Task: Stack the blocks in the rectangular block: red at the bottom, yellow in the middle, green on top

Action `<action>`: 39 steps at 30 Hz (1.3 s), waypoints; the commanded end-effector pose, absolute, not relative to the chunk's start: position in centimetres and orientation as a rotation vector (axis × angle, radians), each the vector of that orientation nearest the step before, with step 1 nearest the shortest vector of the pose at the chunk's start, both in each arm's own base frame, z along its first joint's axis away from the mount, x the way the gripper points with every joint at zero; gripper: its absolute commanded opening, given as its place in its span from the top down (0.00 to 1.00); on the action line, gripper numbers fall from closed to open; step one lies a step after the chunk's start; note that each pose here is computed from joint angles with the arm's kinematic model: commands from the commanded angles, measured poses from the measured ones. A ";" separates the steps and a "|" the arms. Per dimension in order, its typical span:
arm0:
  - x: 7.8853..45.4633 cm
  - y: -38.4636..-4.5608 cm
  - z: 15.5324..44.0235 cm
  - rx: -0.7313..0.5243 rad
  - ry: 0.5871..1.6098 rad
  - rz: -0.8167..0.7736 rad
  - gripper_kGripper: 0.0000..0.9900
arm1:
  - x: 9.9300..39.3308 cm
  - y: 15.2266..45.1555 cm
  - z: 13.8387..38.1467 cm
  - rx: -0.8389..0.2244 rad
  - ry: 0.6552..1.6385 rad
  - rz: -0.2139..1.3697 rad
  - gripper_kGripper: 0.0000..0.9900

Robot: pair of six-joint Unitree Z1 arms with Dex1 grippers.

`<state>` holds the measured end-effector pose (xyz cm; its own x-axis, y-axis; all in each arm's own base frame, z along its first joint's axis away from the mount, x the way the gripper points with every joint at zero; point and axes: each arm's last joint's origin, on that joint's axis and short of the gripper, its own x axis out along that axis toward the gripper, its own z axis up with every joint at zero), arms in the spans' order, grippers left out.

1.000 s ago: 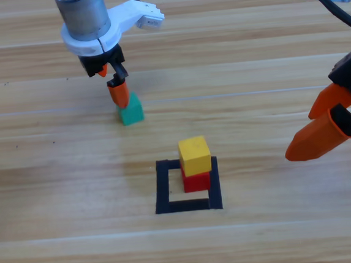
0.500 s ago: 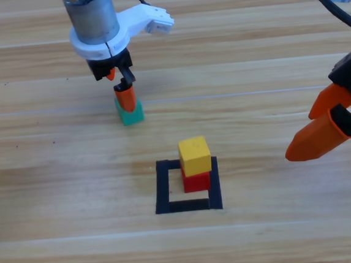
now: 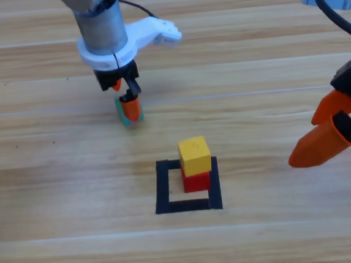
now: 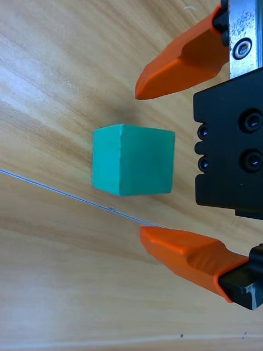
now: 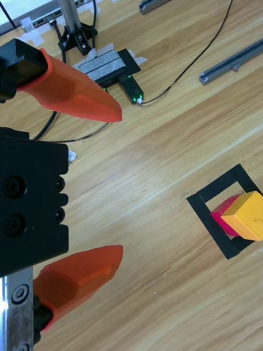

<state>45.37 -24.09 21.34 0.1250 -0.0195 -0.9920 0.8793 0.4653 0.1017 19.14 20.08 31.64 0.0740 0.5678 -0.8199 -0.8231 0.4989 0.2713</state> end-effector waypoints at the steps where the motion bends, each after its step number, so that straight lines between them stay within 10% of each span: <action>1: 45.5 -25.1 16.5 0.908 1.371 -0.823 0.02 | 19.7 19.7 31.0 -0.275 1.067 1.066 0.00; 24: 45.8 -26.2 16.3 0.906 1.340 -0.833 0.04 | 19.7 19.6 31.1 -0.273 1.064 1.066 0.00; 32: 45.9 -26.2 15.2 0.902 1.364 -0.843 0.23 | 19.7 19.6 31.1 -0.275 1.063 1.067 0.00; 39: 46.0 -26.2 15.4 0.894 1.352 -0.849 0.76 | 19.7 19.6 31.1 -0.273 1.064 1.066 0.00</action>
